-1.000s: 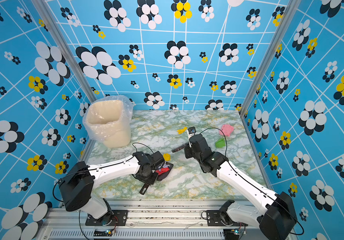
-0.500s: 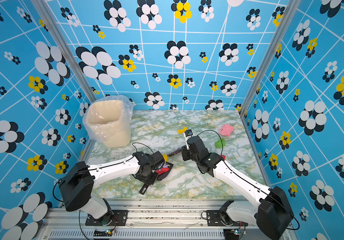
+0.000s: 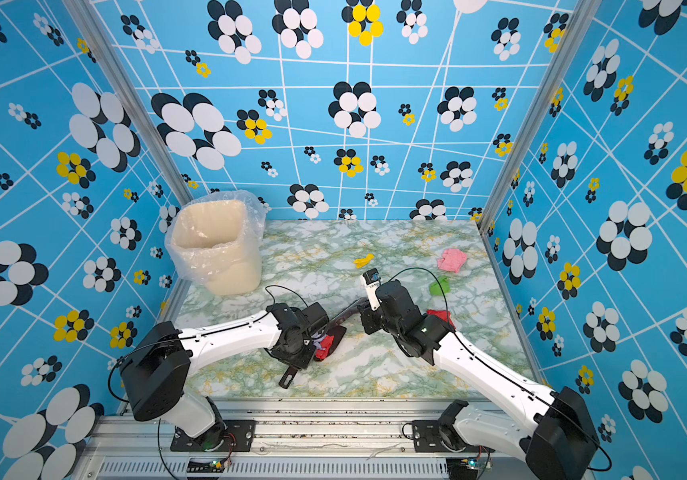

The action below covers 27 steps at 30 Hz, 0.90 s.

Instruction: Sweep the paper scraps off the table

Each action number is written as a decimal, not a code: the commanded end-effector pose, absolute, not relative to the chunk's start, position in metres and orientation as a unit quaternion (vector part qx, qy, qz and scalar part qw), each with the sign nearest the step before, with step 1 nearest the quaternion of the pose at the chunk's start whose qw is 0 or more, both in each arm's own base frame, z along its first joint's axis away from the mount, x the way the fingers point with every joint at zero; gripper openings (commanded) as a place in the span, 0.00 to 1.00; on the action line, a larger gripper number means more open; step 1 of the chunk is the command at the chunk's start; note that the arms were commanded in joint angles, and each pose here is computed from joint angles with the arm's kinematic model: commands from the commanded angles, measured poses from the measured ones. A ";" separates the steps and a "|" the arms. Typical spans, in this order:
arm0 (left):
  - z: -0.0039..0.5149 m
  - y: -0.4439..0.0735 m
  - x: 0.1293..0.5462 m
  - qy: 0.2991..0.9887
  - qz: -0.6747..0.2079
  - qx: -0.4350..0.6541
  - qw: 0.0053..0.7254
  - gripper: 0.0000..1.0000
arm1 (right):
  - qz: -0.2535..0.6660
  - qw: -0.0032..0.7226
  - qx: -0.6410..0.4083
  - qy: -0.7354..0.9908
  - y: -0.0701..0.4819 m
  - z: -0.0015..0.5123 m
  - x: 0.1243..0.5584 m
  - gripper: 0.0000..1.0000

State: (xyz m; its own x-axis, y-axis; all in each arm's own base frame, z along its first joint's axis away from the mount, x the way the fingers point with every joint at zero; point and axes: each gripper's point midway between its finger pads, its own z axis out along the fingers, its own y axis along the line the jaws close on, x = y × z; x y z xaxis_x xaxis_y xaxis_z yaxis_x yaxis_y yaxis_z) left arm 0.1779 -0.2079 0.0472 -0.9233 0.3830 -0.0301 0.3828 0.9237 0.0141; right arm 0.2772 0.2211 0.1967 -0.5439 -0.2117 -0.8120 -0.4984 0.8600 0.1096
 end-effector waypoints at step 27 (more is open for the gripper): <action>0.081 -0.214 0.215 0.975 -0.007 0.172 0.143 0.00 | 0.054 0.511 -0.041 0.857 0.106 0.234 0.274 0.00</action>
